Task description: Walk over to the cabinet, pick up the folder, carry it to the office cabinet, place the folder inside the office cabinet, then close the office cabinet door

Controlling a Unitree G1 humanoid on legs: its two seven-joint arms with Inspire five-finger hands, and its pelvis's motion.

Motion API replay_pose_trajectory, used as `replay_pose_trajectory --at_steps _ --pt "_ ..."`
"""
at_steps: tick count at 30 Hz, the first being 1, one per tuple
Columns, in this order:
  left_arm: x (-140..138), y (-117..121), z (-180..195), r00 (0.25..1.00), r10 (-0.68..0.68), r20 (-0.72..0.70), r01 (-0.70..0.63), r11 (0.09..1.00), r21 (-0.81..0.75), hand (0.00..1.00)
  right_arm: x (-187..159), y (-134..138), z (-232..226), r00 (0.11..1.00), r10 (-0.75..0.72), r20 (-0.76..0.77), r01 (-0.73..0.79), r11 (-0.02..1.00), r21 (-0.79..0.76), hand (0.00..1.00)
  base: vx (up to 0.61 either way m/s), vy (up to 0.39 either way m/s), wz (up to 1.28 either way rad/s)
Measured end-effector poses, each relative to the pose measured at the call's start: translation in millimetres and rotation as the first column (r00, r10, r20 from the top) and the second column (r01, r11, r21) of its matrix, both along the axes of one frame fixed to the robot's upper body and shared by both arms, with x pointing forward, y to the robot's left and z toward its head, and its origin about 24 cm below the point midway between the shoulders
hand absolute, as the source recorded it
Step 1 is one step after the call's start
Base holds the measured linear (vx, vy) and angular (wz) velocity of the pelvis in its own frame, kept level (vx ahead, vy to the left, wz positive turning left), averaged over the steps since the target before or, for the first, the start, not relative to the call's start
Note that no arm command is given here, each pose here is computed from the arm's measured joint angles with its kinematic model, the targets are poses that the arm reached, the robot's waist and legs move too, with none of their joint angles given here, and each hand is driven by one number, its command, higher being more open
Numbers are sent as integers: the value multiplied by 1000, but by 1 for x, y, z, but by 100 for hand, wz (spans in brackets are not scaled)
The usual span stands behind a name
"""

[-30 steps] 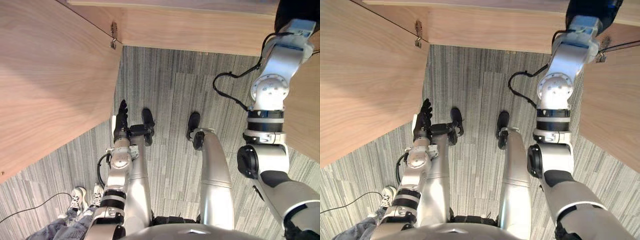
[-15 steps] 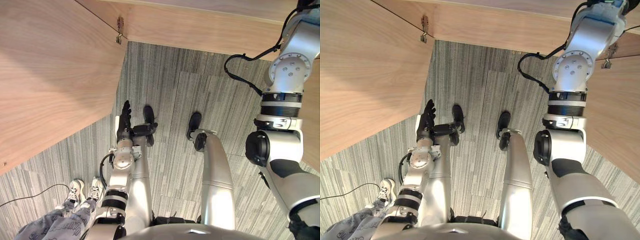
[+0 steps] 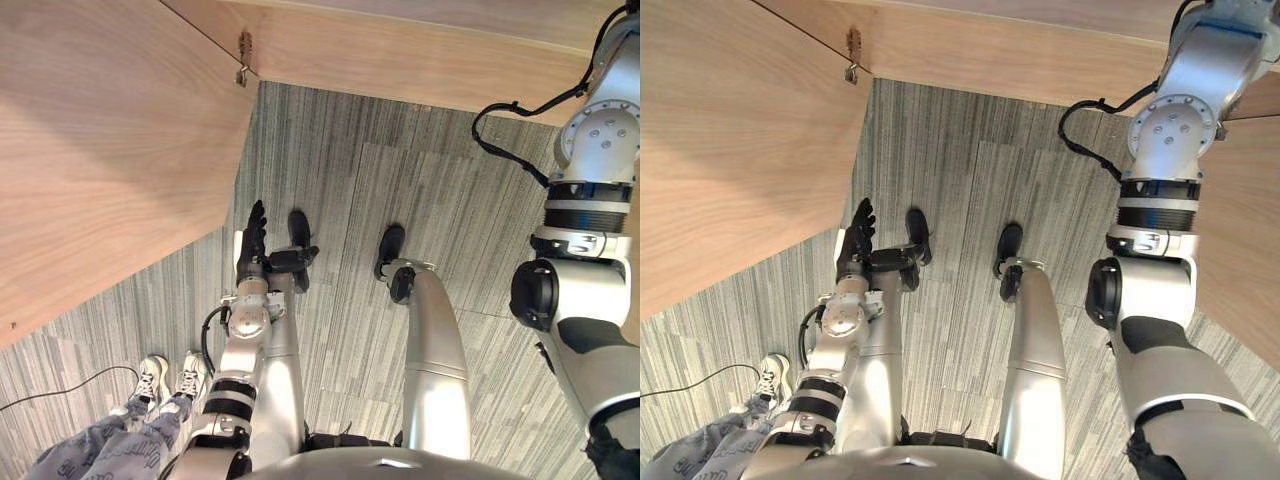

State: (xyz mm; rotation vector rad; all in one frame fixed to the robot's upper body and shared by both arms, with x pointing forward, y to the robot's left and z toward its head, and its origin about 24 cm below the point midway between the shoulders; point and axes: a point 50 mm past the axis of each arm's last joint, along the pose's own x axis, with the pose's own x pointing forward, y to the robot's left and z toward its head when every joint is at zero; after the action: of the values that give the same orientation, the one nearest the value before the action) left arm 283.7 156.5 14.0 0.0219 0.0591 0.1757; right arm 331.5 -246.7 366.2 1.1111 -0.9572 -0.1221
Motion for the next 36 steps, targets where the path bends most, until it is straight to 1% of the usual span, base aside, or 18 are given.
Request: replay_pose_trajectory --at_steps 1,4,6,9,14,17,19,20,21,22,23,25,26,28,29,33,36 --pt "0 1 0 1000 -3 -1 3 1000 3 100 -1 -1 0 999 -48 -19 46 995 -93 100 -12 38 0" --pt "-2 3 -2 1000 -5 -7 5 1000 12 100 -1 -2 -3 992 -121 -47 106 962 -253 100 -1 12 1" --pt "-3 4 -4 1000 -11 -15 11 1000 15 100 0 -4 -8 980 -186 -69 146 912 -382 100 -2 40 0" --pt "-4 6 -5 1000 -8 -20 9 1000 22 100 2 -8 -20 963 -246 -109 155 838 -523 100 5 35 -1" --pt "-5 10 -7 999 -19 -30 20 999 40 100 10 -14 -39 933 -309 -182 111 732 -673 100 1 35 -3" --pt "-6 15 -8 999 -19 -36 22 998 59 100 7 -17 -38 908 -391 -148 125 593 -796 100 5 35 -13" --pt "-8 17 -9 999 -25 -44 28 996 79 100 4 -19 -41 877 -470 -97 121 413 -903 100 3 32 -3" --pt "-8 17 -10 999 -27 -47 31 996 81 100 4 -18 -42 869 -488 -81 116 359 -926 100 0 0 0" --pt "-10 19 -12 998 -34 -56 38 995 88 100 3 -17 -45 854 -519 -44 102 250 -963 100 0 0 0" --pt "-12 21 -13 997 -37 -61 43 994 96 100 3 -16 -49 837 -547 -6 85 140 -986 100 6 22 -3" --pt "-13 22 -14 997 -39 -63 46 993 105 100 3 -16 -51 830 -557 11 77 96 -992 100 4 22 -5" --pt "-13 27 -15 996 -47 -73 57 988 141 100 2 -14 -56 808 -585 73 56 -47 -997 100 2 24 -5" --pt "-13 27 -15 996 -50 -75 60 987 146 100 2 -14 -57 802 -591 87 51 -77 -996 100 0 0 0" --pt "-14 28 -16 996 -56 -75 67 986 155 100 2 -14 -58 774 -614 155 41 -195 -980 100 0 0 0" --pt "-14 29 -16 996 -56 -76 67 985 156 100 1 -14 -59 771 -617 162 38 -208 -977 100 0 0 0" --pt "-14 29 -16 996 -56 -76 67 986 156 100 -3 -14 -64 740 -627 244 27 -336 -942 100 4 18 0" --pt "-14 29 -17 995 -59 -80 71 985 155 100 -3 -13 -68 742 -620 256 13 -367 -930 100 2 11 0"
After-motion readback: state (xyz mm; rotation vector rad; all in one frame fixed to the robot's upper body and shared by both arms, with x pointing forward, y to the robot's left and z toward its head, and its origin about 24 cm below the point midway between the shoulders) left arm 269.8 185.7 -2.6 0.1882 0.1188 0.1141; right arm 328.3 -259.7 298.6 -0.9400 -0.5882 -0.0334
